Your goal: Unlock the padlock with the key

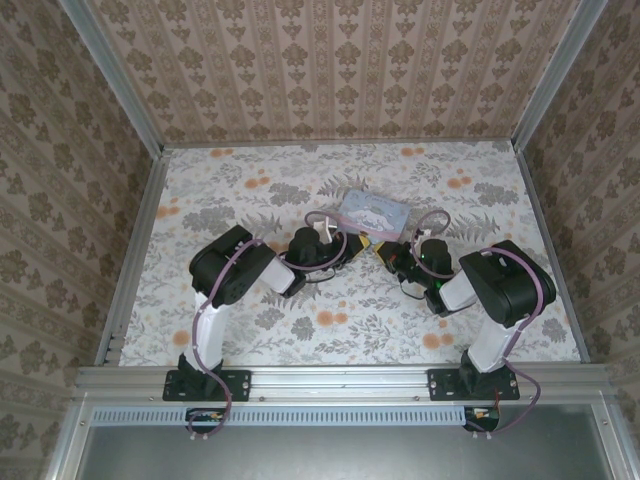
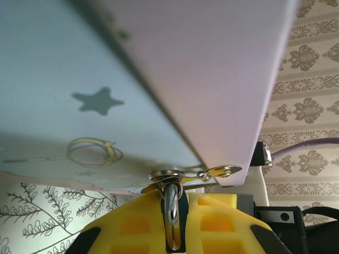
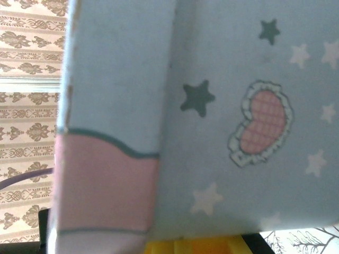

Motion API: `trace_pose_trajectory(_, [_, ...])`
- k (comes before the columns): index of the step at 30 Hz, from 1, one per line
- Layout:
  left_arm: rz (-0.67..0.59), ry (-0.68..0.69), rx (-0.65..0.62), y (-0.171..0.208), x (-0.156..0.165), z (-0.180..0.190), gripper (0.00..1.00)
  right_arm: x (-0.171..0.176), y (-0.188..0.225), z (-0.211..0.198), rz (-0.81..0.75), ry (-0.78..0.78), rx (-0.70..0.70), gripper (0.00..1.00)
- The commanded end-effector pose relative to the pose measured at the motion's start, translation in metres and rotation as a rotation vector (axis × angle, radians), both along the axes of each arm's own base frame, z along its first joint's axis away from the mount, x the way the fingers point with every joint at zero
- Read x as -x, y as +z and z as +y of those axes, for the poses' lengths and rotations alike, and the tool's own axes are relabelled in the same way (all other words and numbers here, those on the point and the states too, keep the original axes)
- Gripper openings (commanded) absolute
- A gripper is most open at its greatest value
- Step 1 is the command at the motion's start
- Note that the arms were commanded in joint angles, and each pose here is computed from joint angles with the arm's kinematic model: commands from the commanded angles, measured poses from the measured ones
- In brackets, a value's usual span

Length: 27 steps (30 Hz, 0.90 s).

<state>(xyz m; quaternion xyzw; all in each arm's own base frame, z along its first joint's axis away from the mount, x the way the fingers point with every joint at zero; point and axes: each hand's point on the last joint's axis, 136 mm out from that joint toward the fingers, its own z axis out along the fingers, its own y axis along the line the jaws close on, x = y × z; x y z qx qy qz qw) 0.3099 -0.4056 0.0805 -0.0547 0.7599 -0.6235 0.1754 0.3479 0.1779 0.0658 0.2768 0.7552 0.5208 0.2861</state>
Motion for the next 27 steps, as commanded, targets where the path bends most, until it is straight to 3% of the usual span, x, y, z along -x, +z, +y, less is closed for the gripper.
trace_pose_trajectory(1, [-0.050,-0.013,0.049,0.019,0.001,-0.007,0.00,-0.007,0.017,0.005,-0.045,0.003,-0.020,0.00])
trace_pose_trajectory(15, [-0.039,-0.011,0.074,0.026,0.000,-0.011,0.00,-0.009,0.018,0.007,-0.051,0.002,-0.023,0.00])
trace_pose_trajectory(27, [-0.026,-0.002,0.084,0.027,-0.005,-0.005,0.00,0.029,0.001,-0.020,0.014,-0.016,0.037,0.00])
